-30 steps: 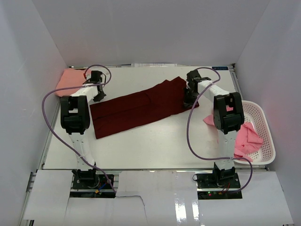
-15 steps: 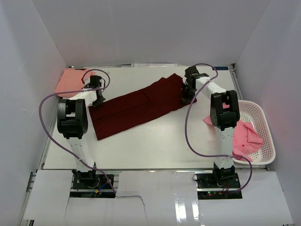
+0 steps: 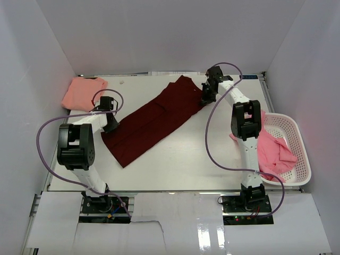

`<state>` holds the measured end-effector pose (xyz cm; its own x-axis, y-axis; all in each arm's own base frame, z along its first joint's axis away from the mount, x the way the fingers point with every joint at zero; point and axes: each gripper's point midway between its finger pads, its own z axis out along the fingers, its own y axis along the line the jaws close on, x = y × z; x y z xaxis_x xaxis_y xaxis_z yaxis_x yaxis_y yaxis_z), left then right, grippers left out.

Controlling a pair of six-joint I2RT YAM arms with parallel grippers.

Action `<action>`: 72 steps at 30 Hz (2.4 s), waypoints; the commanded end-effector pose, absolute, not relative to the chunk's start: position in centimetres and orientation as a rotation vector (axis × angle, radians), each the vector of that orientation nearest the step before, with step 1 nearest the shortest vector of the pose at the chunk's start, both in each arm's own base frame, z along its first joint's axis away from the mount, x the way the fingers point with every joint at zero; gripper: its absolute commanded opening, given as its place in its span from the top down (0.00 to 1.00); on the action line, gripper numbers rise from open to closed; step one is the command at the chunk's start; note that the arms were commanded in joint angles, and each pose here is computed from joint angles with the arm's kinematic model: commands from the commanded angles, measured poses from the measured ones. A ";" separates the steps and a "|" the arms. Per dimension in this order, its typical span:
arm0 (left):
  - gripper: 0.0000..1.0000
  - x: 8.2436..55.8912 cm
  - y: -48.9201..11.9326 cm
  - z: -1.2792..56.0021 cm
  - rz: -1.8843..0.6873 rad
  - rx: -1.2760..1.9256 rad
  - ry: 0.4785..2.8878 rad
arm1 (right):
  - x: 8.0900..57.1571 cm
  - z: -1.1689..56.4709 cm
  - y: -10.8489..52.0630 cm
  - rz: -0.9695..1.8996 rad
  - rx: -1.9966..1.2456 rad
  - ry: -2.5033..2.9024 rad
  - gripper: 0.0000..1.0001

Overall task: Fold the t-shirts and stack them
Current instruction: Rotate the tshirt 90 degrees

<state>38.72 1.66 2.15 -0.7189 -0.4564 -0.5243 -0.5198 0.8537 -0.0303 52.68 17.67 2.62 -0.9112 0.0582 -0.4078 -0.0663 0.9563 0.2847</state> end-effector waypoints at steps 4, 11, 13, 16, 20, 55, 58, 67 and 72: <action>1.00 32.7 -2.0 0.6 0.083 -0.666 2.662 | 54.8 0.2 19.5 0.613 0.065 2.630 0.92; 1.00 29.4 -6.2 0.5 -0.146 -0.699 2.731 | 57.6 0.9 22.5 0.877 0.106 2.519 0.92; 1.00 28.7 -7.6 0.8 -0.184 -0.665 2.741 | 58.0 1.0 23.0 0.917 0.123 2.494 0.92; 1.00 26.6 -10.0 0.6 -0.252 -0.630 2.789 | 58.8 1.3 24.0 1.003 0.152 2.448 0.92; 1.00 22.8 -12.4 -0.4 -0.315 -0.609 2.871 | 59.3 1.5 25.7 1.150 0.190 2.406 0.91; 1.00 15.3 -16.5 10.1 -0.465 -0.527 2.786 | 61.2 17.3 27.4 1.473 0.059 1.985 0.92; 0.96 19.2 -15.8 12.1 -0.422 -0.469 2.648 | 57.5 19.3 26.9 1.385 -0.027 2.034 0.92; 0.92 28.1 -18.4 12.6 -0.496 -0.303 2.505 | 41.5 19.6 24.1 1.088 -0.235 2.224 0.90; 0.94 31.0 -20.1 12.5 -0.559 -0.187 2.460 | 33.4 13.5 23.5 1.040 -0.286 2.437 0.91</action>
